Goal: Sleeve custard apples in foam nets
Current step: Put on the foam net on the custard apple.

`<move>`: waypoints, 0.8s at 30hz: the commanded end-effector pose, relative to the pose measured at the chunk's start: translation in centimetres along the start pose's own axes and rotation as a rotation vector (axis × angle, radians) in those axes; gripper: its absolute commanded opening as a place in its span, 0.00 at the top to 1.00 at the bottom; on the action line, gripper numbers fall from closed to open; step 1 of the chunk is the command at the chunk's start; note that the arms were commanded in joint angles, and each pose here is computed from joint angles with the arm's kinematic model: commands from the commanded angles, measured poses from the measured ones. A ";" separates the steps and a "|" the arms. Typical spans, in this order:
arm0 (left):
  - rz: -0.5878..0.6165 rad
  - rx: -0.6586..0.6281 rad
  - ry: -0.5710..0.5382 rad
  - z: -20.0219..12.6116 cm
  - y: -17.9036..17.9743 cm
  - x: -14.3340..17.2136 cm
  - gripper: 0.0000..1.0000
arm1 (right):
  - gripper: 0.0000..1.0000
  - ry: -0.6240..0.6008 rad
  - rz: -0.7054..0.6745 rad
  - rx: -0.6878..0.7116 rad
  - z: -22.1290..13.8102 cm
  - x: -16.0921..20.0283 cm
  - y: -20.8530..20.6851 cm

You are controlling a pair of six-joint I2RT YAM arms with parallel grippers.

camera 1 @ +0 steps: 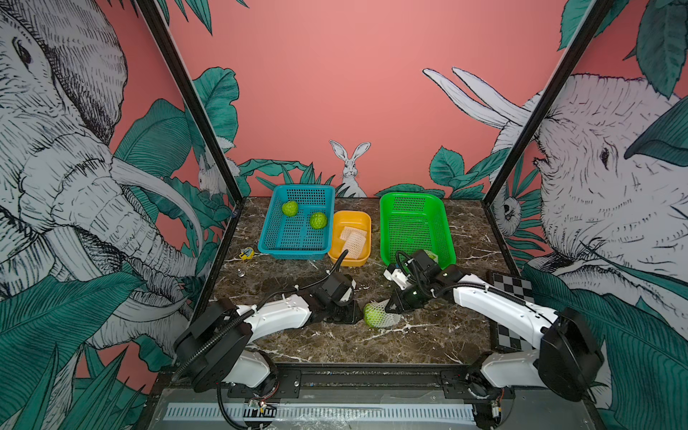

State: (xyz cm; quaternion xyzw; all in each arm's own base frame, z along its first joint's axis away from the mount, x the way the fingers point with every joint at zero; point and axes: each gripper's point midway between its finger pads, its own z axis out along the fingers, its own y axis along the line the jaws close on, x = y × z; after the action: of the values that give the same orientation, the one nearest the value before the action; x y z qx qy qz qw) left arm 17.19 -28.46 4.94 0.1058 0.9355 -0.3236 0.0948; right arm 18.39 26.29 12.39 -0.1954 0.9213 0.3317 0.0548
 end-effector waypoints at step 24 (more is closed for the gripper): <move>0.011 -0.163 -0.115 -3.8 2.6 -1.0 0.61 | 0.91 -0.091 -0.029 0.129 3.0 -5.9 1.3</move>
State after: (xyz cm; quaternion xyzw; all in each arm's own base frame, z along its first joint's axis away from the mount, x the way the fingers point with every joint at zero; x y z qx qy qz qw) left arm 18.20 -26.26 6.65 0.0945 0.9415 -0.2889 0.1453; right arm 22.71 30.95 12.22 -0.1931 0.9312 0.2898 0.1078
